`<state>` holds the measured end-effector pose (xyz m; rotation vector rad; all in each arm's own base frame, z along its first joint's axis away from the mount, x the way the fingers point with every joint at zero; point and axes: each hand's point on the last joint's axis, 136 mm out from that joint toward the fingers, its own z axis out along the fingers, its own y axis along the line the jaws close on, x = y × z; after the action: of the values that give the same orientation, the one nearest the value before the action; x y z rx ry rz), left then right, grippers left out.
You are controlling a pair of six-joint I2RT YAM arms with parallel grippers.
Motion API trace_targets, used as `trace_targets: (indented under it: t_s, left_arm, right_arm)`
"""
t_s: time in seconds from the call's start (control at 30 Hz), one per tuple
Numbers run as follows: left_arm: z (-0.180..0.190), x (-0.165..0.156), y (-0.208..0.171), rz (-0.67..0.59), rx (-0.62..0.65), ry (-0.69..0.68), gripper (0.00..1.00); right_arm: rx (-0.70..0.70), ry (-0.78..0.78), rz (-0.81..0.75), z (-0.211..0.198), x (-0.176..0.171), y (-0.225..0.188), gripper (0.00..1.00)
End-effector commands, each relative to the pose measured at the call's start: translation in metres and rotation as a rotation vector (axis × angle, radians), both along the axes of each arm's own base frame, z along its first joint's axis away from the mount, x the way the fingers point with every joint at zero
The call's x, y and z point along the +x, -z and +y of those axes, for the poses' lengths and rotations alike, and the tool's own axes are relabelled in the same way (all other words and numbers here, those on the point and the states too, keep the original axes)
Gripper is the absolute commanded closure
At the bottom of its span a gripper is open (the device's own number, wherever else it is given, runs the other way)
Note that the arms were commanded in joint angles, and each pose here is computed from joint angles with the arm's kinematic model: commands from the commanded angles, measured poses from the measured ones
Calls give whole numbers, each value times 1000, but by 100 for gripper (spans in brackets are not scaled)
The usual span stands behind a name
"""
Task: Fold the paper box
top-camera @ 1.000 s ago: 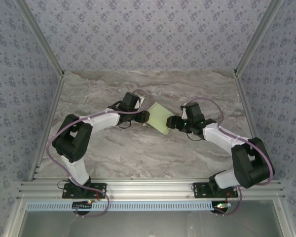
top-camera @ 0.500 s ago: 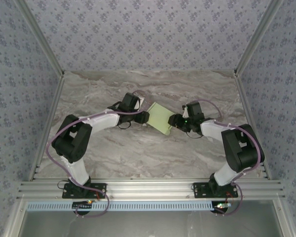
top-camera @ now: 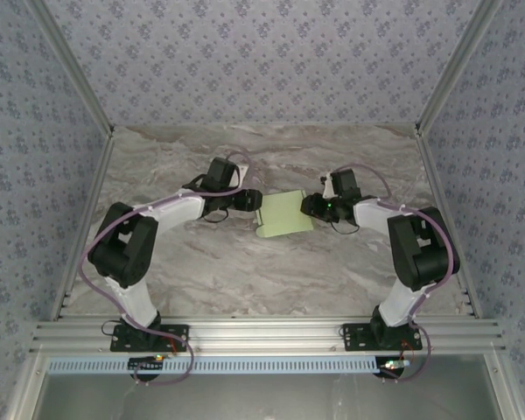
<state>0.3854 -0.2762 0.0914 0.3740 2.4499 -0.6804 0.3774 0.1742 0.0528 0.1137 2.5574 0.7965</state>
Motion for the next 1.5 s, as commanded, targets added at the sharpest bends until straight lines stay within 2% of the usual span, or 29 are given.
trace_targets:
  t_s: [0.0,0.3,0.47,0.87,1.03,1.27,1.47]
  left_arm:
    - [-13,-3,1,65,-54,23,36]
    - [-14,-21,16,145,-116,-3,43]
    - [-28,-24,24,188,-139,26,54]
    - [-34,-32,43,241,-160,5,76]
    - [-42,-33,43,240,-137,17,80]
    - [-36,-35,61,233,-12,9,83]
    - [-45,-36,61,252,-53,31,86]
  right_arm:
    - [-51,-22,38,-6,-4,9,60]
    - [-67,-37,30,-2,-8,10,60]
    - [-80,-43,25,-1,-6,10,60]
    - [-128,-88,27,8,-13,18,64]
    - [-153,-118,12,19,-15,17,68]
    - [-202,-169,12,29,-23,20,72]
    - [-177,-201,10,38,-21,20,74]
